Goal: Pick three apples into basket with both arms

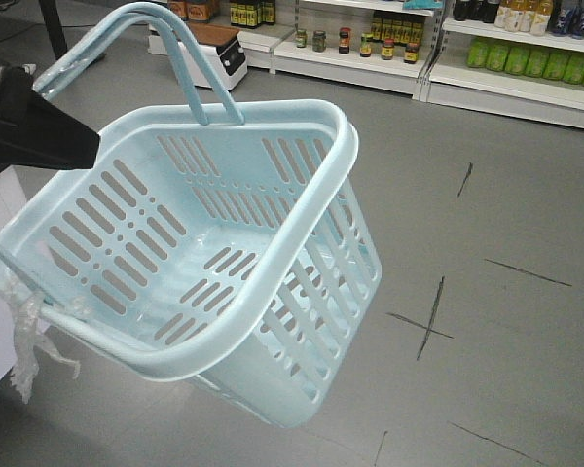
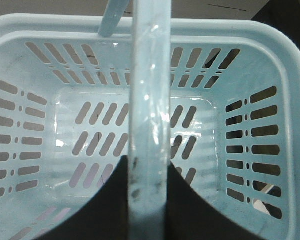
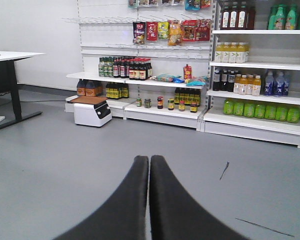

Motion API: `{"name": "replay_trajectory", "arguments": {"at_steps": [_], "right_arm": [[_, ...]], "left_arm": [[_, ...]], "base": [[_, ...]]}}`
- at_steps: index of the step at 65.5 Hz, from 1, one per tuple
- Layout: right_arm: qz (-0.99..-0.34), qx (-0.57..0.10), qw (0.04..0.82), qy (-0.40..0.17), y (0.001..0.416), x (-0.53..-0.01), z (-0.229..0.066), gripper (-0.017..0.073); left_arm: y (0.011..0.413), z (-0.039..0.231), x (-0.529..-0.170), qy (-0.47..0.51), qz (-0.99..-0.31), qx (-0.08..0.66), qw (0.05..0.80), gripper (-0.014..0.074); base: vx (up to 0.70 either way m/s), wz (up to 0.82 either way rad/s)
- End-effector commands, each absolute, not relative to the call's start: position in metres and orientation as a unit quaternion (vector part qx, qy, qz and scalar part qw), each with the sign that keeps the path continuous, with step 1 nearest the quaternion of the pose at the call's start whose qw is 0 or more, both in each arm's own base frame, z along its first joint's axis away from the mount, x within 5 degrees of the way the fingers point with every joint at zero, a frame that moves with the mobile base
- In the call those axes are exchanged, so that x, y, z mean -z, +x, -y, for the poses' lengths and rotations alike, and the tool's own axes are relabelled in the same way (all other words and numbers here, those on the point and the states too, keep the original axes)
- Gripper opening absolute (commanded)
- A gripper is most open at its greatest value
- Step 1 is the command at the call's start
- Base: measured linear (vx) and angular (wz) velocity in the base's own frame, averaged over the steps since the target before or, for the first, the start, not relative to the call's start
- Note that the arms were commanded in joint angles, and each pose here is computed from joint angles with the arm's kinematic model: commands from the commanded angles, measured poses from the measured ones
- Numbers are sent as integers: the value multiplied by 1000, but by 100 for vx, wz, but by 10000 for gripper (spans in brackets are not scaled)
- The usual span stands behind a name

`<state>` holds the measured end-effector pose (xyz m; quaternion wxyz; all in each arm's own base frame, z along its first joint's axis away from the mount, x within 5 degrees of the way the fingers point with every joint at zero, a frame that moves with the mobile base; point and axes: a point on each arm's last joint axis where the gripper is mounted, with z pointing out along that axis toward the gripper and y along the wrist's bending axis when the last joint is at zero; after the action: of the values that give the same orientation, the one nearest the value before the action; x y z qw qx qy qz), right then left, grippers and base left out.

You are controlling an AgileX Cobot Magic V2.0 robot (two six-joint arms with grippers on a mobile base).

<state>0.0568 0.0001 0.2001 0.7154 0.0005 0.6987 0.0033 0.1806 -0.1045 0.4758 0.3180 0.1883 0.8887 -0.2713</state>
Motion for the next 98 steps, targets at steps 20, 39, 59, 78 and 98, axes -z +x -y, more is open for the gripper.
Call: {"name": "replay_trajectory", "arguments": {"at_steps": [20, 39, 59, 78, 98], "right_arm": [[-673, 3, 739, -4, 56, -202, 0, -5], [-673, 3, 739, -4, 56, -202, 0, -5], [-673, 3, 739, -4, 56, -202, 0, -5], [-673, 3, 739, -4, 56, -202, 0, -5], [-673, 3, 739, -4, 56, -202, 0, -5]], "left_arm": [[170, 105, -493, 185, -865, 303, 354, -8], [170, 105, -493, 185, -865, 303, 354, -8], [170, 105, -493, 185, -865, 303, 354, -8], [170, 105, -493, 185, -865, 303, 354, -8], [170, 105, -493, 185, -865, 303, 354, -8]], "base": [[18, -4], [20, -18], [21, -34], [21, -36], [22, -27]]}}
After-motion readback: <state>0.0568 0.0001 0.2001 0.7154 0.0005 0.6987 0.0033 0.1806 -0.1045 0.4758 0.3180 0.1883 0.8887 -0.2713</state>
